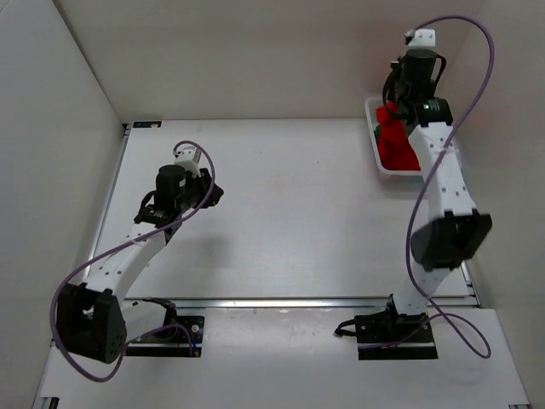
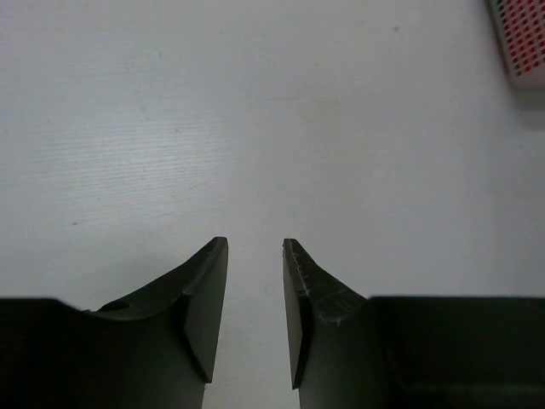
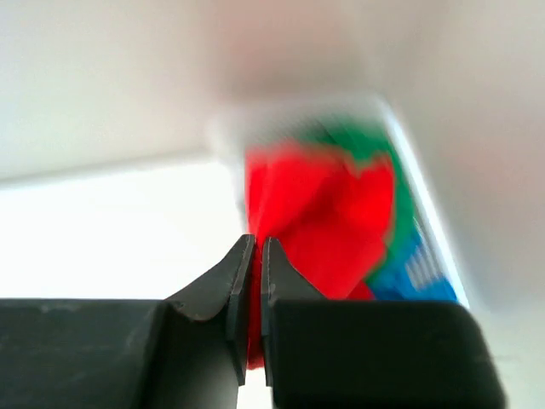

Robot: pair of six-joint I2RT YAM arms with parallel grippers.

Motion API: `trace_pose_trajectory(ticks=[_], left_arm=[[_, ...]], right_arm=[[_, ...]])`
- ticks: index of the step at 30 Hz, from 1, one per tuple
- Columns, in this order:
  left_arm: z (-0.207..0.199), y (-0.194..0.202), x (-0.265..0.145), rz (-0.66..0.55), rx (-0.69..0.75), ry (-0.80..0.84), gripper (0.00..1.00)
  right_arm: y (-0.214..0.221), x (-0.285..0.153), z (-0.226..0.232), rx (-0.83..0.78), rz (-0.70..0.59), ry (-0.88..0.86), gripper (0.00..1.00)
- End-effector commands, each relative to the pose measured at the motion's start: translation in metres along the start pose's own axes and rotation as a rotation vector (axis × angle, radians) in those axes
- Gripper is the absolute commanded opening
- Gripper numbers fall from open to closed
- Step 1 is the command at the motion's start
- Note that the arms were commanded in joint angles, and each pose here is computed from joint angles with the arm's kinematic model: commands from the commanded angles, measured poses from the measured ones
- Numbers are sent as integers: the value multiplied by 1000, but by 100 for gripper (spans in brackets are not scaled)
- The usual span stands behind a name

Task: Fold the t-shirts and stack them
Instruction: Grab crumpled tshirt from bin with the right arm, then move the tshirt to the center of the board

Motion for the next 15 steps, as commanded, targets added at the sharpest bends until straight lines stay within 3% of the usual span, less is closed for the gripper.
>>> trace_pose_trajectory(ticks=[1, 3, 7, 9, 11, 15], left_arm=[[-25, -17, -31, -91, -14, 75, 43], [-33, -15, -44, -100, -19, 82, 45], [-29, -10, -79, -160, -112, 72, 45], [-27, -17, -103, -249, -152, 60, 43], [-26, -16, -113, -258, -144, 18, 43], [-26, -20, -126, -294, -186, 16, 42]], right_arm=[[-101, -149, 14, 60, -506, -143, 0], [-113, -219, 12, 105, -660, -243, 0], [-105, -297, 29, 143, -794, -413, 0], [-99, -302, 30, 141, -771, -461, 0], [-91, -297, 37, 152, -733, -557, 0], [-65, -254, 78, 113, -549, -719, 0]])
Point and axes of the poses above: each gripper's point midway between its finger pads, its own x axis out along the fingers, its own z axis along the line the jaws close on, y = z × x, the point moved 9 cm from there along -x, back along the fingers, and after that the axes turned 7 degrees about -x, right-handed, at the moved point
